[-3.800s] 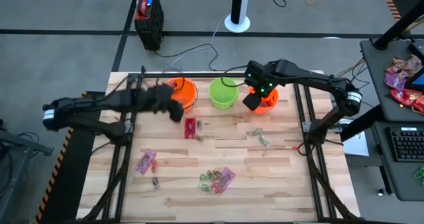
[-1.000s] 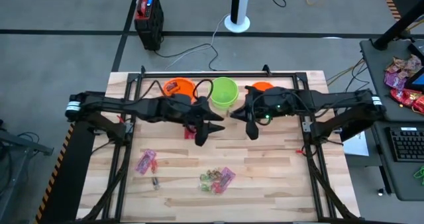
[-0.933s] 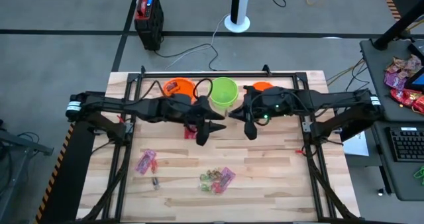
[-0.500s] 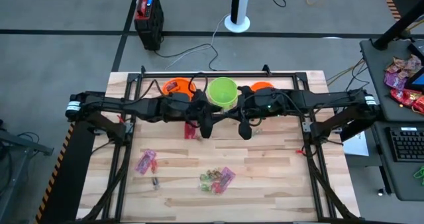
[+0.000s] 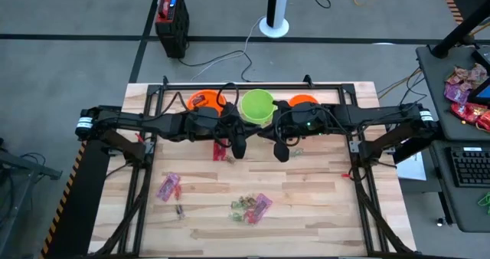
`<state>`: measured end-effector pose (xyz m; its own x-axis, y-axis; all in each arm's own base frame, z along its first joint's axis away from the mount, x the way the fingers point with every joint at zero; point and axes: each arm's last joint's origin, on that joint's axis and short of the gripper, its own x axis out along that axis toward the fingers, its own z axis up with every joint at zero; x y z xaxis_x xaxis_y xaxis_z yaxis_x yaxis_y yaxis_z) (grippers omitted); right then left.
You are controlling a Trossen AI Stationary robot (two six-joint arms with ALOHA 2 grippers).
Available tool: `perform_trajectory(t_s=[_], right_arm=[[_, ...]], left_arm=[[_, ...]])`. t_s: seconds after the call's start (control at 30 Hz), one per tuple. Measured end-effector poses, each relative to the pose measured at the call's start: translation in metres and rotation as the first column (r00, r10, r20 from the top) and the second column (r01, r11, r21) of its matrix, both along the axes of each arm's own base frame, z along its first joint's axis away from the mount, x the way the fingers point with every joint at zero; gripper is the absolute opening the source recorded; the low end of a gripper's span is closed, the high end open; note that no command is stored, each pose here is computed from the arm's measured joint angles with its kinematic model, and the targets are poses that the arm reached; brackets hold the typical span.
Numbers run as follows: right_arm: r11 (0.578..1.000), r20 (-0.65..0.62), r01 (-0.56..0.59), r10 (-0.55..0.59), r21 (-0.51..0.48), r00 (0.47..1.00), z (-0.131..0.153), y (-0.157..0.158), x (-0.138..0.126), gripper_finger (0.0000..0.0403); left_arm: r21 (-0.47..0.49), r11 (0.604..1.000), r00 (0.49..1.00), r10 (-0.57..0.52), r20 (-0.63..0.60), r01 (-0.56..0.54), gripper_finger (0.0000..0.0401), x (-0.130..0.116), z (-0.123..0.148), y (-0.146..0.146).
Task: Sort candy by brand, put in halloween buckets
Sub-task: Put the green gummy into the left orange bucket, then put the black candy into the green bucket
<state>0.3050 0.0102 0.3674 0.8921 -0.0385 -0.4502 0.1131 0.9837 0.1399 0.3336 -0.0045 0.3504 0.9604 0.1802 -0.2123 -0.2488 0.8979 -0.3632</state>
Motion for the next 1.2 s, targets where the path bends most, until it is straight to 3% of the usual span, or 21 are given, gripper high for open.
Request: perform_trajectory(t_s=[0.2, 0.33, 0.43, 0.57, 0.63, 0.77, 1.0, 1.2], right_arm=[[0.992, 0.010, 0.083, -0.084, 0.090, 0.996, 0.003, -0.011, -0.003, 0.0089], [0.979, -0.038, 0.153, -0.149, 0.136, 0.988, -0.001, -0.023, -0.005, 0.0129], [0.962, -0.114, 0.214, -0.196, 0.168, 0.974, -0.007, -0.030, -0.010, 0.0151], [0.952, -0.194, 0.249, -0.215, 0.175, 0.957, -0.014, -0.032, -0.014, 0.0167], [0.951, -0.207, 0.254, -0.216, 0.178, 0.954, -0.016, -0.032, -0.013, 0.0172], [0.945, -0.221, 0.267, -0.224, 0.189, 0.949, -0.020, -0.032, -0.009, 0.0176], [0.925, -0.250, 0.301, -0.243, 0.230, 0.937, -0.025, -0.031, -0.006, 0.0179], [0.922, -0.264, 0.292, -0.224, 0.255, 0.938, -0.026, -0.028, -0.007, 0.0195]], left_arm=[[0.010, 0.999, 0.998, 0.046, -0.042, -0.045, 0.0003, -0.004, -0.002, 0.006], [0.038, 0.991, 0.980, 0.129, -0.149, -0.125, 0.0002, -0.016, -0.004, 0.014], [0.080, 0.968, 0.905, 0.250, -0.345, -0.237, 0.0001, -0.038, -0.002, 0.029], [0.146, 0.933, 0.699, 0.344, -0.627, -0.328, 0.0001, -0.067, -0.013, 0.056], [0.176, 0.923, 0.609, 0.361, -0.706, -0.342, 0.0000, -0.076, -0.020, 0.069], [0.188, 0.926, 0.517, 0.343, -0.784, -0.328, 0.0000, -0.085, -0.037, 0.097], [0.207, 0.912, 0.428, 0.354, -0.831, -0.354, 0.0013, -0.092, -0.054, 0.131], [0.161, 0.915, 0.437, 0.324, -0.839, -0.369, 0.0076, -0.095, -0.055, 0.138]])
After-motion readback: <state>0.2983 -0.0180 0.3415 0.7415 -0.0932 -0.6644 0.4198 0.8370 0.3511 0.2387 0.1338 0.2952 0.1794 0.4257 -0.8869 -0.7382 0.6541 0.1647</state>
